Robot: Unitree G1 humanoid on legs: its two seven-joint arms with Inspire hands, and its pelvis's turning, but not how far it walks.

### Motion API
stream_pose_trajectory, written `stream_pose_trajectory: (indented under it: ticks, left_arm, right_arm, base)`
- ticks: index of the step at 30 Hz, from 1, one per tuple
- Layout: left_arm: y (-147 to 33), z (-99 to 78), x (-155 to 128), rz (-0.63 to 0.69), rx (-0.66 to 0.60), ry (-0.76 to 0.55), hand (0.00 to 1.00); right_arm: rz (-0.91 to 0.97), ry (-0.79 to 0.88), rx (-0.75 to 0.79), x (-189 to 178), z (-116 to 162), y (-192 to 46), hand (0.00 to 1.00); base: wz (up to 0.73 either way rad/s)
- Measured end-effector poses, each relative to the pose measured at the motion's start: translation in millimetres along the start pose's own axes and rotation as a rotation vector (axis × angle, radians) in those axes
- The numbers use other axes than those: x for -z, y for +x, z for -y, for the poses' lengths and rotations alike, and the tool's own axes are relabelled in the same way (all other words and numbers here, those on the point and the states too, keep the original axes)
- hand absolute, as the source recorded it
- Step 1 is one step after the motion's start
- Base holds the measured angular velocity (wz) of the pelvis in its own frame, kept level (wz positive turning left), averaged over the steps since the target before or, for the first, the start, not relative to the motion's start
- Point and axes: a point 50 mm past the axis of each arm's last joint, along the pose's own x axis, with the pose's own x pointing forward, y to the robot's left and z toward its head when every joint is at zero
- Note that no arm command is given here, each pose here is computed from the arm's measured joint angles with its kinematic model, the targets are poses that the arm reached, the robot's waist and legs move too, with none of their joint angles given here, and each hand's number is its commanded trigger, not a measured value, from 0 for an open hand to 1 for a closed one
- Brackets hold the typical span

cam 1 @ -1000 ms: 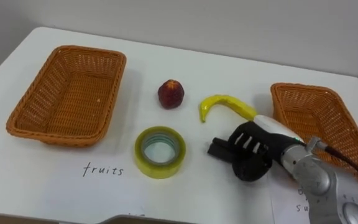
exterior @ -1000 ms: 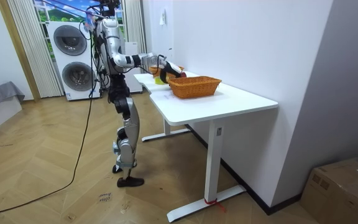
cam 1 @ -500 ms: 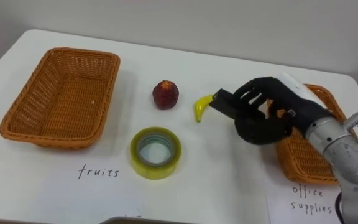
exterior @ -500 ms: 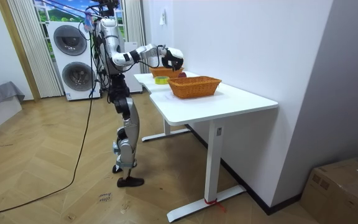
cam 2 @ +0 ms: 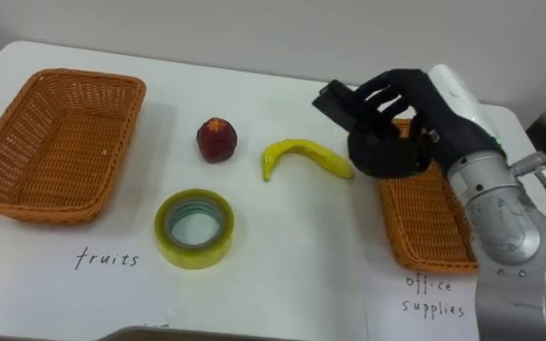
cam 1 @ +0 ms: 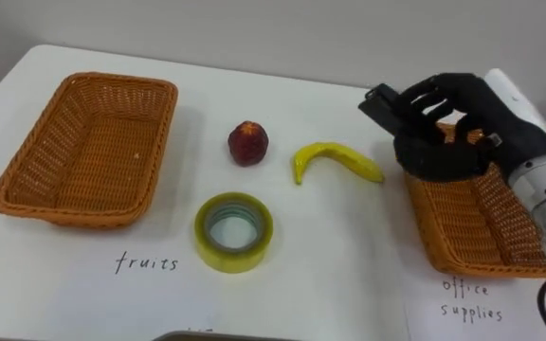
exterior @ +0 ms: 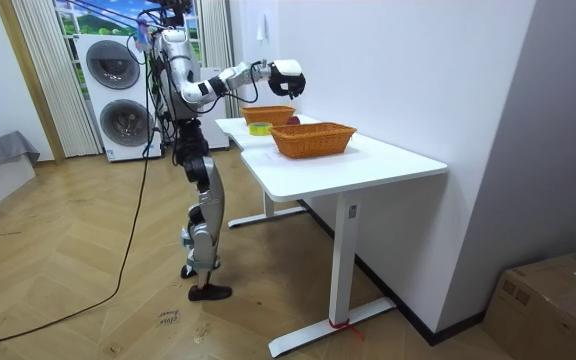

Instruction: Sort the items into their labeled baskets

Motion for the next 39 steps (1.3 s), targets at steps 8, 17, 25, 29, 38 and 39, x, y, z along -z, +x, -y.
stream_pose_trajectory:
  ticks: [8,17,25,29,38,39]
  left_arm:
    - [-0.1,-1.2,0.8,-0.003,-0.01,-0.01,0.0]
    - [0.4,-5.9,-1.4,0.003,-0.032,-0.002,0.0]
    - [0.3,-7.7,-0.7,0.001,-0.034,-0.004,0.0]
    - [-0.3,-8.7,1.8,-0.002,-0.037,-0.004,0.0]
    - [-0.5,-8.7,2.2,-0.002,-0.037,-0.007,0.0]
    - [-0.5,-8.4,2.4,-0.002,-0.037,-0.007,0.0]
  right_arm:
    - [-0.023,-0.028,0.105,4.6,12.3,-2.0,1.0]
    - [-0.059,-0.005,0.183,17.6,12.1,-0.1,1.0]
    - [-0.152,0.029,0.144,42.4,1.7,2.2,1.0]
    - [-0.167,0.034,0.135,46.1,-0.4,2.4,1.0]
    - [-0.246,0.034,0.082,64.2,-12.8,-5.4,1.0]
    - [-0.252,0.035,0.079,65.5,-13.5,-5.6,1.0]
  base:
    - [-0.03]
    - [-0.03]
    - [0.0]
    - [0.0]
    - [0.0]
    - [0.0]
